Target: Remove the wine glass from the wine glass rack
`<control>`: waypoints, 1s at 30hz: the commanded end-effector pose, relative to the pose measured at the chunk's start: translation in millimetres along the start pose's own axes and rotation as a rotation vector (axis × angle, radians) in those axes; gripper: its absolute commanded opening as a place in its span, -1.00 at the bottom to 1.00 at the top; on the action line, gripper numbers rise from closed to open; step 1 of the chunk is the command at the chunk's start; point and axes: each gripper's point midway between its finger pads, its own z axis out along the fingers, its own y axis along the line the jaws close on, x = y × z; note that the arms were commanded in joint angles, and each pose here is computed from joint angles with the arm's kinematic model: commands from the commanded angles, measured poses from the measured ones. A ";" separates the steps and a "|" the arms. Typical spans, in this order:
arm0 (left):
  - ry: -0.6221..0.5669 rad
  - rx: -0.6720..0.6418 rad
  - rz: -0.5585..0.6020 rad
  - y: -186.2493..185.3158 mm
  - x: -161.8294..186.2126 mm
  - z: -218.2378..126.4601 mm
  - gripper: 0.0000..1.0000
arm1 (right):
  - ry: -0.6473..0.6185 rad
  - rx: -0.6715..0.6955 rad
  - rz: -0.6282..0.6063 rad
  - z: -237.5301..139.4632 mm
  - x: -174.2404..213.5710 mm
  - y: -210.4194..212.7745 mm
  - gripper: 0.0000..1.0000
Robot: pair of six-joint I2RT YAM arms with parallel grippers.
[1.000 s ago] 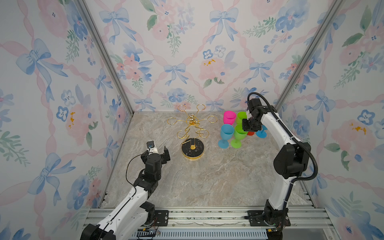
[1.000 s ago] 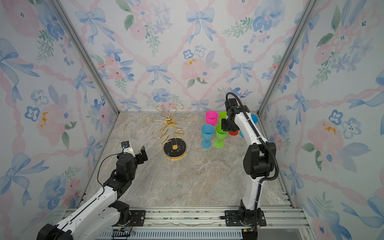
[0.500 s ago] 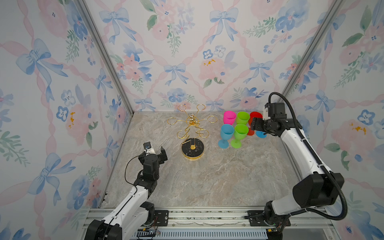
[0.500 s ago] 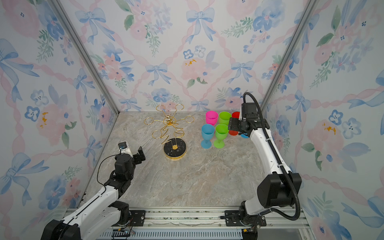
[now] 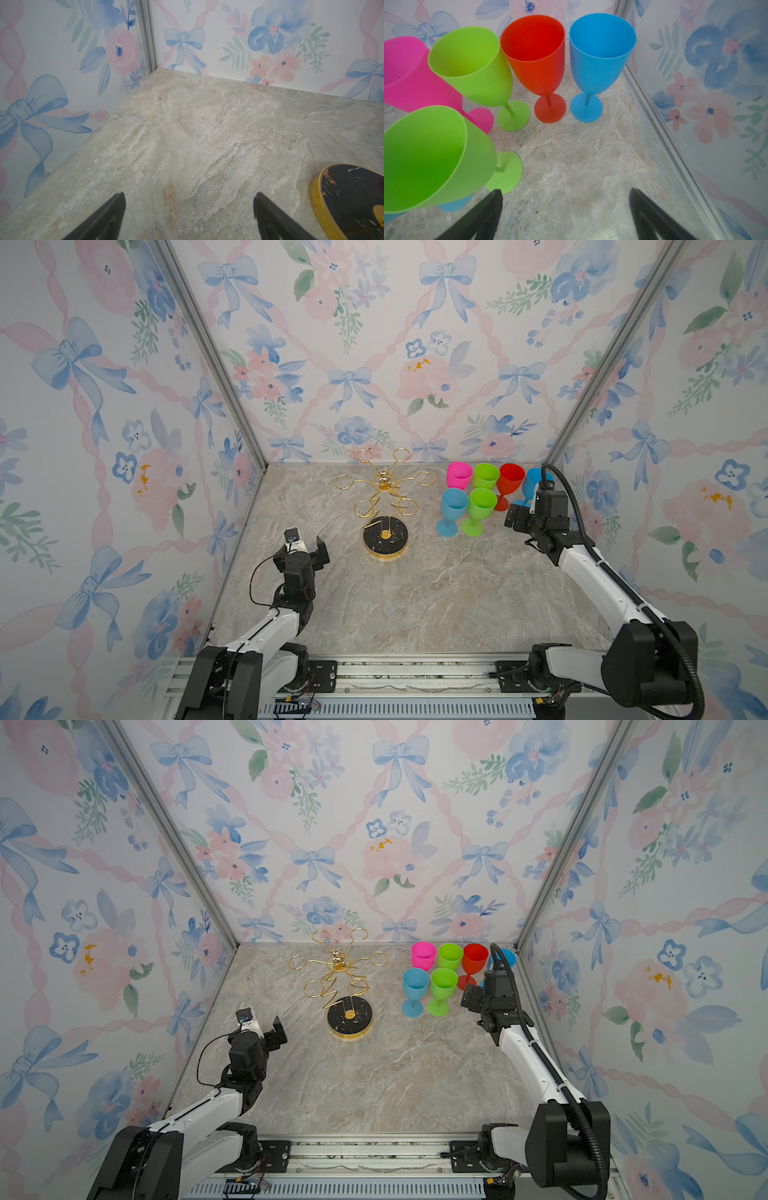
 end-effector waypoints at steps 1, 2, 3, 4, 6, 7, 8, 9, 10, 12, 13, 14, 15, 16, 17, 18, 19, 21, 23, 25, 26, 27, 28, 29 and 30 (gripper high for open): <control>-0.082 0.033 0.012 -3.3 -11.1 -1.2 0.95 | -0.096 0.041 0.015 0.9 -8.9 -11.4 0.94; -0.098 0.037 0.010 -3.3 -11.5 -2.0 0.95 | -0.105 0.043 0.014 3.5 -4.5 -12.0 0.94; -0.102 0.036 0.010 -2.9 -12.4 -1.5 0.95 | -0.112 0.043 0.012 6.2 0.1 -12.7 0.94; -0.108 0.042 0.012 -3.4 -13.3 -1.6 0.95 | -0.126 0.039 0.008 9.0 3.4 -12.6 0.94; -0.135 0.047 0.003 -2.6 -17.6 -1.8 0.95 | -0.153 0.029 -0.005 17.1 11.9 -10.8 0.94; -0.143 0.050 0.001 -2.0 -18.7 -1.1 0.95 | -0.168 0.025 -0.011 20.9 16.2 -10.5 0.94; -0.152 0.053 -0.001 -1.5 -20.4 -0.2 0.95 | -0.179 0.020 -0.009 24.3 20.0 -10.1 0.94; -0.159 0.054 -0.003 -0.9 -21.4 0.7 0.95 | -0.188 0.015 -0.007 26.5 23.3 -9.6 0.94; -0.165 0.052 -0.007 -0.1 -23.0 2.2 0.95 | -0.201 0.010 -0.005 28.7 25.2 -8.9 0.94; -0.178 0.063 -0.010 -1.8 -26.2 5.0 0.95 | -0.219 0.003 -0.005 33.1 29.8 -8.0 0.94; -0.179 0.072 -0.010 -3.5 -26.4 6.9 0.95 | -0.226 0.000 -0.008 35.6 32.2 -7.3 0.94; -0.182 0.081 -0.011 -5.6 -27.6 9.0 0.95 | -0.225 0.001 -0.019 38.1 34.5 -6.7 0.94; -0.185 0.093 -0.009 -8.4 -28.5 10.7 0.95 | -0.228 0.004 -0.022 39.9 36.7 -7.0 0.94; -0.186 0.104 -0.009 -11.3 -29.6 13.2 0.95 | -0.243 0.002 -0.030 40.7 37.9 -6.9 0.94; -0.187 0.110 -0.009 -13.3 -30.3 15.8 0.95 | -0.275 -0.008 -0.043 39.8 38.8 -4.8 0.94; -0.189 0.117 -0.009 -15.3 -31.4 18.0 0.95 | -0.316 -0.021 -0.054 37.6 38.5 -2.2 0.94; -0.191 0.121 -0.011 -16.9 -32.2 20.5 0.95 | -0.342 -0.036 -0.059 36.2 42.5 0.0 0.94; -0.191 0.129 -0.002 -19.7 -29.9 24.9 0.95 | -0.372 -0.049 -0.069 34.5 49.6 2.9 0.94; -0.191 0.127 0.000 -20.4 -24.5 29.6 0.95 | -0.394 -0.060 -0.076 38.3 59.2 5.6 0.94; -0.171 0.159 0.023 -27.6 -15.0 34.9 0.95 | -0.426 -0.069 -0.095 43.6 61.5 12.0 0.94; -0.195 0.172 0.041 -31.2 -16.5 32.9 0.95 | -0.402 -0.076 -0.115 46.1 65.4 16.2 0.94; -0.195 0.179 0.050 -33.7 -15.4 31.7 0.95 | -0.360 -0.079 -0.134 48.3 68.0 18.9 0.94; -0.197 0.165 0.045 -31.8 -15.9 31.3 0.95 | -0.335 -0.086 -0.142 51.3 65.9 21.8 0.94; -0.194 0.161 0.044 -31.1 -15.4 32.1 0.95 | -0.331 -0.079 -0.141 56.1 63.0 22.5 0.94; -0.195 0.160 0.043 -31.0 -15.6 32.0 0.95 | -0.326 -0.099 -0.133 58.3 62.7 23.9 0.94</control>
